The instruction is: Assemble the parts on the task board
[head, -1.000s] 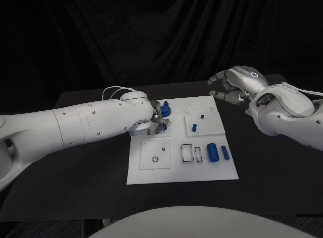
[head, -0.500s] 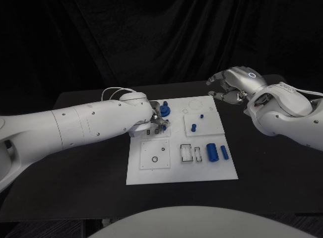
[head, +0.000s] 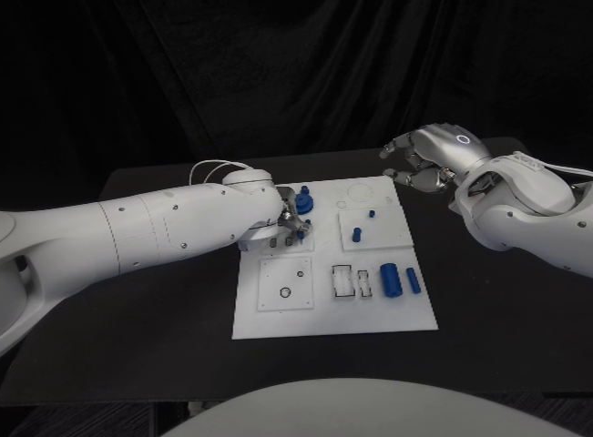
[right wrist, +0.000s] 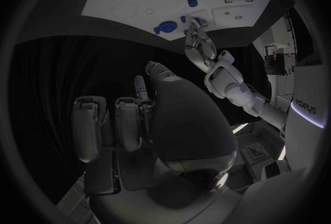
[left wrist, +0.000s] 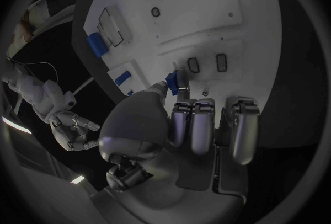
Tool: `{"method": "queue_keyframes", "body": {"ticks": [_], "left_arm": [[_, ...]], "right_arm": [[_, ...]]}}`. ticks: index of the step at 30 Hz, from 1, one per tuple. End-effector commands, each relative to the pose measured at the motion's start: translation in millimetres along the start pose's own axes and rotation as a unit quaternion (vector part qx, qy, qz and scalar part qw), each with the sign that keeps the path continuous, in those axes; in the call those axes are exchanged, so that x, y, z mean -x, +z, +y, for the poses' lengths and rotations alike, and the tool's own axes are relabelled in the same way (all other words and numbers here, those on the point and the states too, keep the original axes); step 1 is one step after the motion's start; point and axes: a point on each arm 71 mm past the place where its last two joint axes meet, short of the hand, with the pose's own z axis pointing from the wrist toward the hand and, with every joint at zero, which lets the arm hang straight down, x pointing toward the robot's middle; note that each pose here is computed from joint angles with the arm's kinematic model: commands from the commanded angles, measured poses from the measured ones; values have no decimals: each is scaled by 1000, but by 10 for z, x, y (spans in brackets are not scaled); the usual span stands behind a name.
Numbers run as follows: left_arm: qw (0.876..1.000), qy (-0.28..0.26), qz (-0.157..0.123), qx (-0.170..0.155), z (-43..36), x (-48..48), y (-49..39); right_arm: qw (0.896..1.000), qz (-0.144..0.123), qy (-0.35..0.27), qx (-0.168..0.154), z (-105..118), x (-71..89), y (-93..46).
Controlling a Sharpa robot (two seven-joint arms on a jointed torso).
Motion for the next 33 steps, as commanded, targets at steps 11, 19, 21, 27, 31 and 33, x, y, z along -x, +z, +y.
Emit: {"method": "queue_keyframes", "body": {"ticks": [11, 19, 21, 27, 31, 33], "left_arm": [[1000, 3, 6, -17, -50, -28, 5], [1000, 3, 7, -19, -40, -36, 1], [1000, 3, 7, -20, -39, -40, -2], [1000, 2, 7, -22, -41, -52, -13], [1000, 0, 6, -22, -24, -55, -23], [1000, -1, 5, -22, -14, -56, -28]], "right_arm": [[1000, 8, -2, 4, 10, -16, -3], [1000, 10, -3, 3, 5, -19, -5], [1000, 11, -3, 3, 3, -20, -5], [1000, 12, -3, 2, 2, -22, -4], [1000, 12, -3, 2, 0, -21, -5], [1000, 12, -3, 1, -3, -21, -6]]}}
